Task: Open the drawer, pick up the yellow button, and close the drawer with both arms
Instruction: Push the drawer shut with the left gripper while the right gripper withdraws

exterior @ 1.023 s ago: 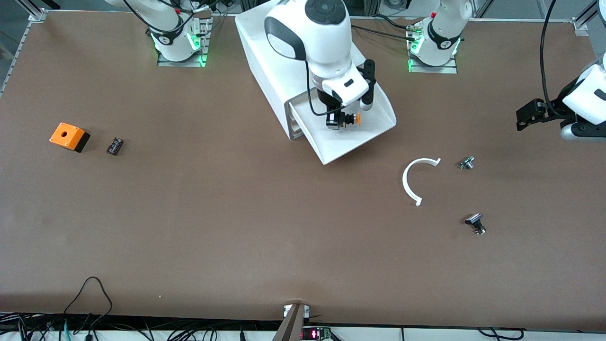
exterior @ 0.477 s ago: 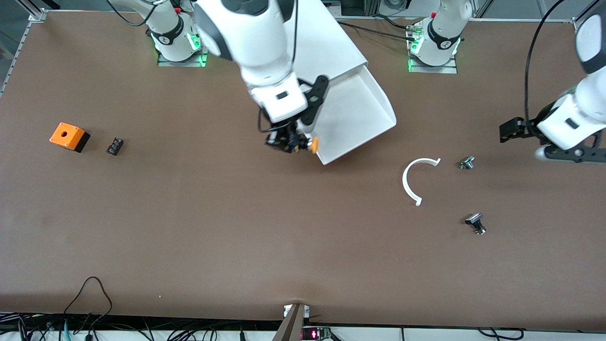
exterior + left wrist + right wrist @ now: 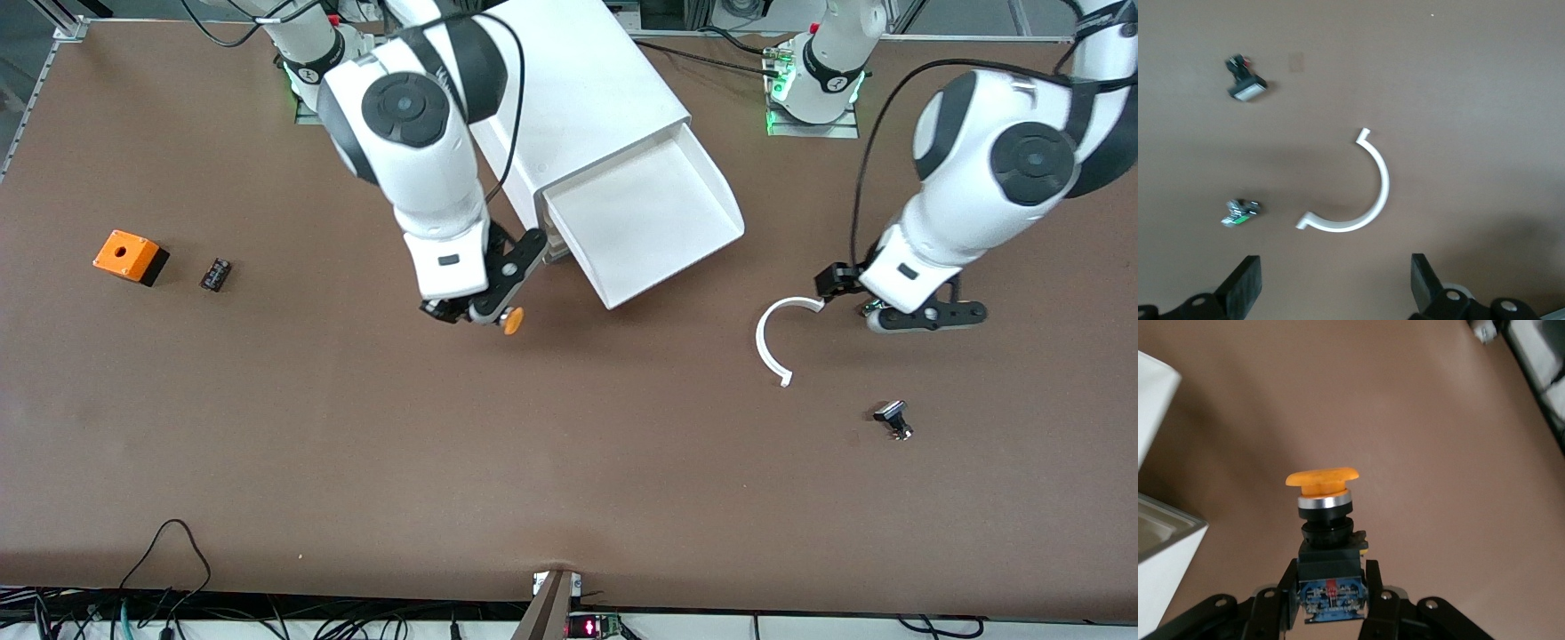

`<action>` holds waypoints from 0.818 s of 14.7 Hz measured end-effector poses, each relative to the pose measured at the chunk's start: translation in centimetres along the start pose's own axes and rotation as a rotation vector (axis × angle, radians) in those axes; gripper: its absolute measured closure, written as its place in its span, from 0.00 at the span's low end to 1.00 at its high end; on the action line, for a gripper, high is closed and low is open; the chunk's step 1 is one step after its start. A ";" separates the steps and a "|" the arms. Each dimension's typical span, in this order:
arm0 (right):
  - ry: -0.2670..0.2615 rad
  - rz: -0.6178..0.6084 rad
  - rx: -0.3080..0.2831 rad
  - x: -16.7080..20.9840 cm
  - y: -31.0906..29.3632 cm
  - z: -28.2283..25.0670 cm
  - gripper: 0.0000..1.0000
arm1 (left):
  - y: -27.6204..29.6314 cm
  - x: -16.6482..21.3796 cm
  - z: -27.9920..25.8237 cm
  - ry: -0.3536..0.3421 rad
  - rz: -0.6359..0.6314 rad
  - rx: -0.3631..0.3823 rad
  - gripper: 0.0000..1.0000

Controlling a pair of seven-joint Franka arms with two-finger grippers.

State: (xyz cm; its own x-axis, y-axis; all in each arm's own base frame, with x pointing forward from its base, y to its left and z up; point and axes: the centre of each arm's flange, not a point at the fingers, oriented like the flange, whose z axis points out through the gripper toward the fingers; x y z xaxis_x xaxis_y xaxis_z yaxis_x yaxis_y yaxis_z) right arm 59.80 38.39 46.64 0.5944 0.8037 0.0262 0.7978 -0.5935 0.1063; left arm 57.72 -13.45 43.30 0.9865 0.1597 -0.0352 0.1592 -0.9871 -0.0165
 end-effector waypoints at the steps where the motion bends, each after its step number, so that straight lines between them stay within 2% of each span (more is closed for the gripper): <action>1: -0.022 0.041 0.003 -1.1 1.6 1.0 0.59 | 1.3 -0.3 1.0 0.010 -0.043 -0.015 0.01; 5: -0.122 0.248 0.031 -6.7 7.9 5.2 0.59 | 6.1 -2.2 6.0 0.039 -0.221 -0.081 0.01; 7: -0.177 0.334 0.049 -9.4 9.8 7.7 0.59 | 8.7 -4.4 8.1 0.001 -0.339 -0.134 0.01; 9: -0.222 0.426 0.061 -11.2 10.6 9.9 0.59 | 10.8 -6.2 8.9 -0.027 -0.428 -0.152 0.01; 12: -0.238 0.539 0.060 -13.1 10.7 13.2 0.59 | 13.4 -8.1 8.9 -0.053 -0.525 -0.177 0.01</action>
State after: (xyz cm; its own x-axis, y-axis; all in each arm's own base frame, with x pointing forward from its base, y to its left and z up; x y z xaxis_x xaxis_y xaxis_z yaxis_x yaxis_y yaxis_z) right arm 61.83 20.95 34.28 0.9182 0.3607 -0.1635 0.3772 -0.9224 0.0832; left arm 51.55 -27.90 34.50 0.7705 0.6264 -0.1179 0.6373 -0.7608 0.1225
